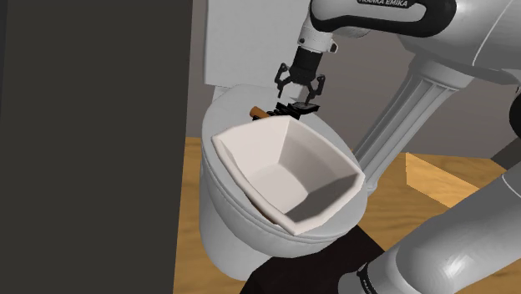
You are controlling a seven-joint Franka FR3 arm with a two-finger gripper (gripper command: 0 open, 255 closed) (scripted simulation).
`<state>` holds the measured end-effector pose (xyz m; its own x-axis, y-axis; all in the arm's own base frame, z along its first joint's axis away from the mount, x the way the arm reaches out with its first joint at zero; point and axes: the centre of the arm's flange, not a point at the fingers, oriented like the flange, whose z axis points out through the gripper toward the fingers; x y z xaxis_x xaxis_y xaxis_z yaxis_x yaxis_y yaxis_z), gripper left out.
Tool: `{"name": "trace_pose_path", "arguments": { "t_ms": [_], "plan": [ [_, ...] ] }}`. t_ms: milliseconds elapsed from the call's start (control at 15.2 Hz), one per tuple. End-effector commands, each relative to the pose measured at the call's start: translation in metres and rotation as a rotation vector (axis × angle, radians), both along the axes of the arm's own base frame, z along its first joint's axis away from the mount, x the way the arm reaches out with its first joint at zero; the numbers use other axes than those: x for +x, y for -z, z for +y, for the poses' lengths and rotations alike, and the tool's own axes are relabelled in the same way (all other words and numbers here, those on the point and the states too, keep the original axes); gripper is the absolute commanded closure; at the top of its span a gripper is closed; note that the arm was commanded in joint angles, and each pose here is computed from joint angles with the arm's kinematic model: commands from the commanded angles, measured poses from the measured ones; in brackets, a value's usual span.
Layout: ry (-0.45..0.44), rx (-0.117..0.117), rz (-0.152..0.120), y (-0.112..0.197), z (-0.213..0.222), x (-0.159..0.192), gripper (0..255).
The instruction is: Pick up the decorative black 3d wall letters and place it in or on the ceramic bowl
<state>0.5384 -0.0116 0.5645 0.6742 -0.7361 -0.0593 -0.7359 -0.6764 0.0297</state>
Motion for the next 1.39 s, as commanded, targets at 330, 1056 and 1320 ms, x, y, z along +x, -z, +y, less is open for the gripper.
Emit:
{"name": "trace_pose_path", "arguments": {
  "t_ms": [330,1056,1320],
  "plan": [
    [0.024,0.003,0.004,0.033,-0.004,0.004,0],
    [0.024,0.003,0.004,0.036,-0.004,0.004,255],
    [0.024,0.003,0.004,0.036,-0.004,0.004,255]
  ]
}}
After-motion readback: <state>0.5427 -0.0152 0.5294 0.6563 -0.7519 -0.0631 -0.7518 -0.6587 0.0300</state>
